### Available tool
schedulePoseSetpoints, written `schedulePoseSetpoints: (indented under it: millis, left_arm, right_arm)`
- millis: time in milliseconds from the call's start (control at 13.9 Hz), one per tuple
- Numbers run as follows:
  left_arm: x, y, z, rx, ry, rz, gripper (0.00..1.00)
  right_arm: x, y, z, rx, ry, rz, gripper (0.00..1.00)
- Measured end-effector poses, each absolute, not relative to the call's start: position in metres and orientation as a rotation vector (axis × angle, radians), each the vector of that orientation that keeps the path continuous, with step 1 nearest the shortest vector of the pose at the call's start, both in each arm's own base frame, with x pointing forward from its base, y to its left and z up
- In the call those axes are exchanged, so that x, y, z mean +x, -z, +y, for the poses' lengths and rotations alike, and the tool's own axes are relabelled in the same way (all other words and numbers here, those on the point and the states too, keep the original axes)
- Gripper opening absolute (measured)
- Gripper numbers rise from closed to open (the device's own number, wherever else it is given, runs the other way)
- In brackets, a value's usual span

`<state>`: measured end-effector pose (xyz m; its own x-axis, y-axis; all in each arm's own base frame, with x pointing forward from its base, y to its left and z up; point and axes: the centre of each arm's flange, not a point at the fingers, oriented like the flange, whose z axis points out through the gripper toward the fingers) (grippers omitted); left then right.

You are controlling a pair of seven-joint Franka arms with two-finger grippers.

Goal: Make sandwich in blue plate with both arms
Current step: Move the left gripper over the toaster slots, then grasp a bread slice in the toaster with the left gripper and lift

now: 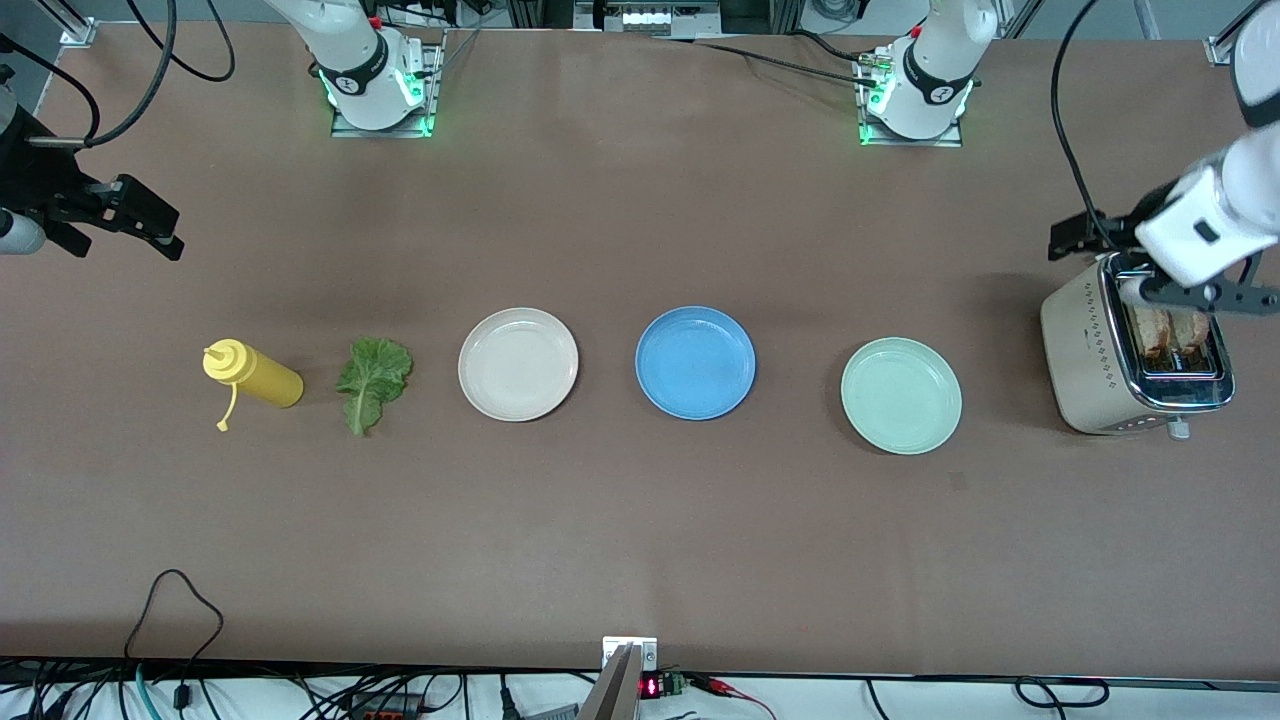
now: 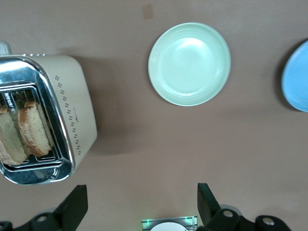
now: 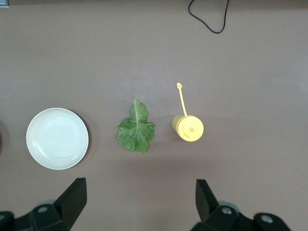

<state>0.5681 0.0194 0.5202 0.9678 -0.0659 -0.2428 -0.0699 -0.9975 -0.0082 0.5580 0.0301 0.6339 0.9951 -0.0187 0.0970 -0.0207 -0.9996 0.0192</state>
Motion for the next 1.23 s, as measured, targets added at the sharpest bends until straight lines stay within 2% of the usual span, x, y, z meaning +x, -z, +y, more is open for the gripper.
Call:
schedulePoseSetpoints:
  millis: [216,505,793,1226]
  left_arm:
    - [0.585,-0.491,0.052,-2.968,-0.409,0.101,1.00]
    - [0.595,-0.470,0.091,-2.940,-0.279,0.165,1.00]
    - [0.569,-0.429,0.138,-2.950,-0.108,0.171,1.00]
    - [0.528,-0.403,0.149,-2.947,0.003,0.154,0.97]
  right_arm:
    - [0.558,-0.634,0.030,3.118,-0.152,-0.030,1.00]
    - [0.558,-0.634,0.031,3.118,-0.153,-0.029,1.00]
    - [0.558,-0.634,0.031,3.118,-0.153,-0.028,1.00]
    - [0.558,-0.634,0.031,3.118,-0.153,-0.028,1.00]
